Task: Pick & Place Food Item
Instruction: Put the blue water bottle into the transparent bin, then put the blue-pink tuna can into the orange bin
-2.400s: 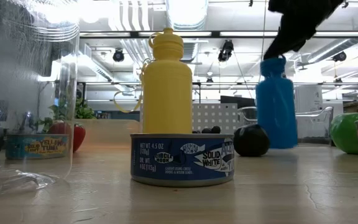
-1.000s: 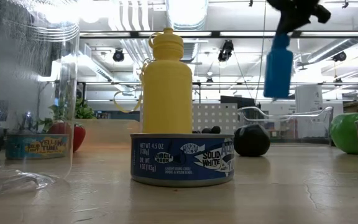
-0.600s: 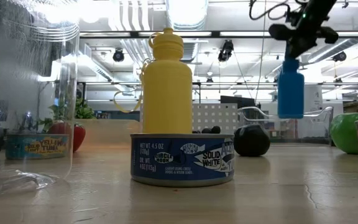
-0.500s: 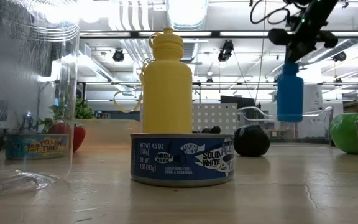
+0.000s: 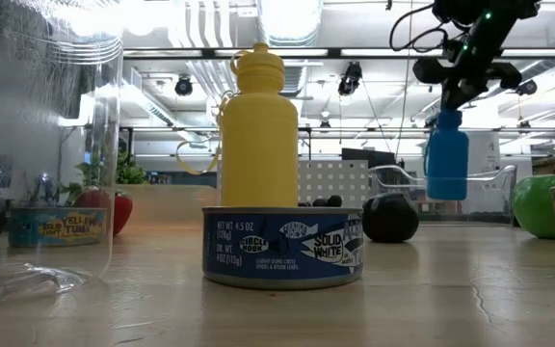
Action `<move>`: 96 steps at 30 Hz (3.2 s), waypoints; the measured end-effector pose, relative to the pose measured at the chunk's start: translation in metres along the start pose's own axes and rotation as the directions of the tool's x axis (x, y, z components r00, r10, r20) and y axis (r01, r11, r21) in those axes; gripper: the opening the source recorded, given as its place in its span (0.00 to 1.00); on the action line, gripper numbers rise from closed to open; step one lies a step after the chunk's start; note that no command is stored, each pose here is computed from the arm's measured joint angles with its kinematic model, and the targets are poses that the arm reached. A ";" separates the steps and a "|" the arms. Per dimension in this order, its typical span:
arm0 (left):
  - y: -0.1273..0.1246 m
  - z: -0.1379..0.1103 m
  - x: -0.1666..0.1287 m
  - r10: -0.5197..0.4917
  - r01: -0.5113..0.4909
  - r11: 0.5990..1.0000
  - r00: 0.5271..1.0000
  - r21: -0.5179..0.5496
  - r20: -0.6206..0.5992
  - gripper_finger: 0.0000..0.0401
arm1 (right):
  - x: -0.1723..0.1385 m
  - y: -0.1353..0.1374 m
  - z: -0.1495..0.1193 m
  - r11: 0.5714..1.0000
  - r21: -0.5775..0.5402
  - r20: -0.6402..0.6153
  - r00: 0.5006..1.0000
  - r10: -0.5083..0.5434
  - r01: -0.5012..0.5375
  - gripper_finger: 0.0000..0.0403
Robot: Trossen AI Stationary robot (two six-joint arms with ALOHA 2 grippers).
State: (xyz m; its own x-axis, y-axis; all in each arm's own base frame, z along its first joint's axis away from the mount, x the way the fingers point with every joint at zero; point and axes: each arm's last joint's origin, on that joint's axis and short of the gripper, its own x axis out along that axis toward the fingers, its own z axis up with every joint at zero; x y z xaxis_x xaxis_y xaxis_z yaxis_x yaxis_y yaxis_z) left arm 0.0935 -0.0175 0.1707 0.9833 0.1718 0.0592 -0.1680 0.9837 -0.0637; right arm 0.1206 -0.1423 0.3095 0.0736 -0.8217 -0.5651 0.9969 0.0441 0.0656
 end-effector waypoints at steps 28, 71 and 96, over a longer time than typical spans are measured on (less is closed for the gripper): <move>0.000 0.000 0.000 0.000 0.000 1.000 1.000 -0.001 0.000 0.07 | 0.044 0.014 -0.013 0.990 -0.019 -0.078 0.987 -0.139 0.138 0.22; 0.000 0.000 0.000 0.000 0.000 0.997 1.000 0.072 0.003 0.07 | -0.069 0.019 0.003 0.915 -0.172 0.055 0.924 0.378 -0.364 0.40; -0.002 0.039 0.006 0.076 -0.077 0.996 0.997 0.041 0.032 0.06 | -0.141 0.075 -0.072 0.574 -0.528 -0.117 0.723 0.681 -0.626 0.02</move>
State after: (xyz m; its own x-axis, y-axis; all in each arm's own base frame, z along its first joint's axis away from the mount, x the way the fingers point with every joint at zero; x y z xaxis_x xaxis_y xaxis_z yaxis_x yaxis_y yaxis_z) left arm 0.0974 -0.0168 0.2098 0.9650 0.2478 0.0864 -0.2463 0.9688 -0.0273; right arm 0.1874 0.0184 0.3350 0.7357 -0.4973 -0.4598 0.5410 0.8399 -0.0427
